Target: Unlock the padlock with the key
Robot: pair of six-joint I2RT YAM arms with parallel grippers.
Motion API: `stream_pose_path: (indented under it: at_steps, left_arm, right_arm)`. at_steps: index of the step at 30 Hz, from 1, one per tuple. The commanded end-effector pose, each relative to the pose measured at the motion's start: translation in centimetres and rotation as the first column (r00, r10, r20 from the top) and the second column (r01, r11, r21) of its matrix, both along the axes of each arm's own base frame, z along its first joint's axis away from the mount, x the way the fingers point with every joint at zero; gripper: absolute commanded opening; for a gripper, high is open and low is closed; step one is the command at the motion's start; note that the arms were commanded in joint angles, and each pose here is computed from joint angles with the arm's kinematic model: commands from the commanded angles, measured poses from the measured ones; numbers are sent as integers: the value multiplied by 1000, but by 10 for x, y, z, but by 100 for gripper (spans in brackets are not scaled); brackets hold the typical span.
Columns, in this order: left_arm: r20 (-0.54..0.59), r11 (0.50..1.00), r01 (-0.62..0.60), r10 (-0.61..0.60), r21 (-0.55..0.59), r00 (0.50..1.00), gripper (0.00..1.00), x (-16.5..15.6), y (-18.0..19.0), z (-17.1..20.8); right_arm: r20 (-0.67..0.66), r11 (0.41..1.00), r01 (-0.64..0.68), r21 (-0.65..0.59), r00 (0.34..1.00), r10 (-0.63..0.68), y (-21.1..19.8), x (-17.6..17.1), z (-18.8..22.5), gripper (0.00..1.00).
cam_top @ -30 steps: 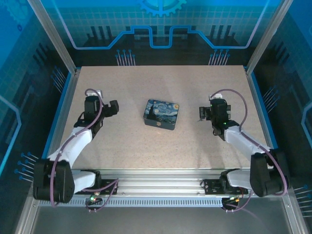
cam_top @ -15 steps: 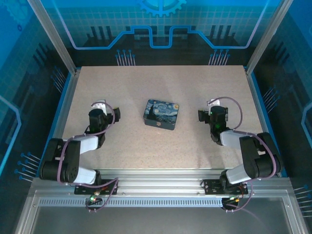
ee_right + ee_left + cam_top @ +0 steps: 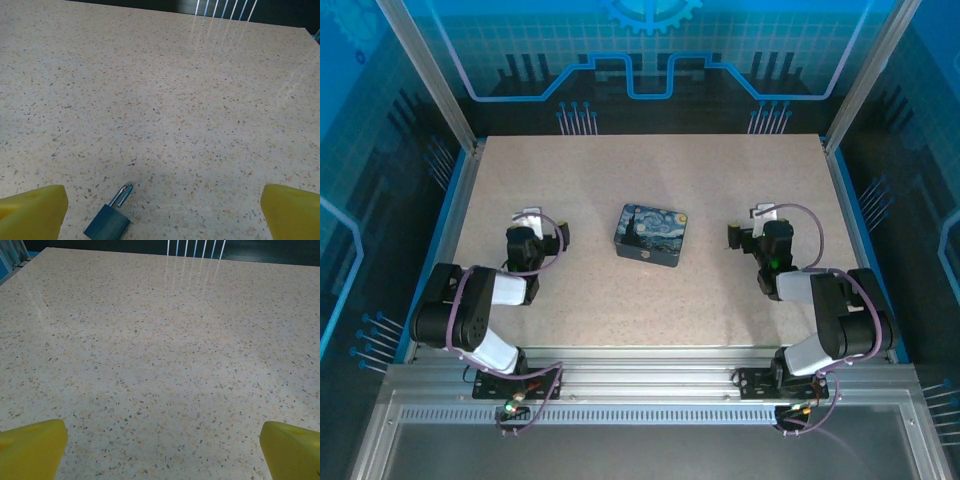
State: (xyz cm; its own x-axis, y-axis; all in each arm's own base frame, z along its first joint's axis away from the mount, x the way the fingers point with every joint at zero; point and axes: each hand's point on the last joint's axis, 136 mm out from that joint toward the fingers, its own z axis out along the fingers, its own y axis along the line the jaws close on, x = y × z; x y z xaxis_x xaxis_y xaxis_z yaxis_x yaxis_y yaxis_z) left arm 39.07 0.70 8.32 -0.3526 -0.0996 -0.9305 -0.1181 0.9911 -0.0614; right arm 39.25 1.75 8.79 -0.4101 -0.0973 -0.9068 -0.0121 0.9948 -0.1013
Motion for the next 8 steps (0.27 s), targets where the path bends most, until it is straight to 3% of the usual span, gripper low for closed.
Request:
stream_pose_path:
  at_steps: [1,4,8]
  left_arm:
    - [45,1000,6,-7,10,999,99,6,1,13]
    - [61,997,-62,59,46,996,99,3,7,15]
    - [88,997,-32,25,74,996,99,0,-3,18]
  right_arm:
    - [29,1000,-15,26,999,14,0,5,7,100]
    - [27,999,-21,32,999,20,0,5,6,100]
    - [34,1000,-23,15,999,23,3,4,7,100]
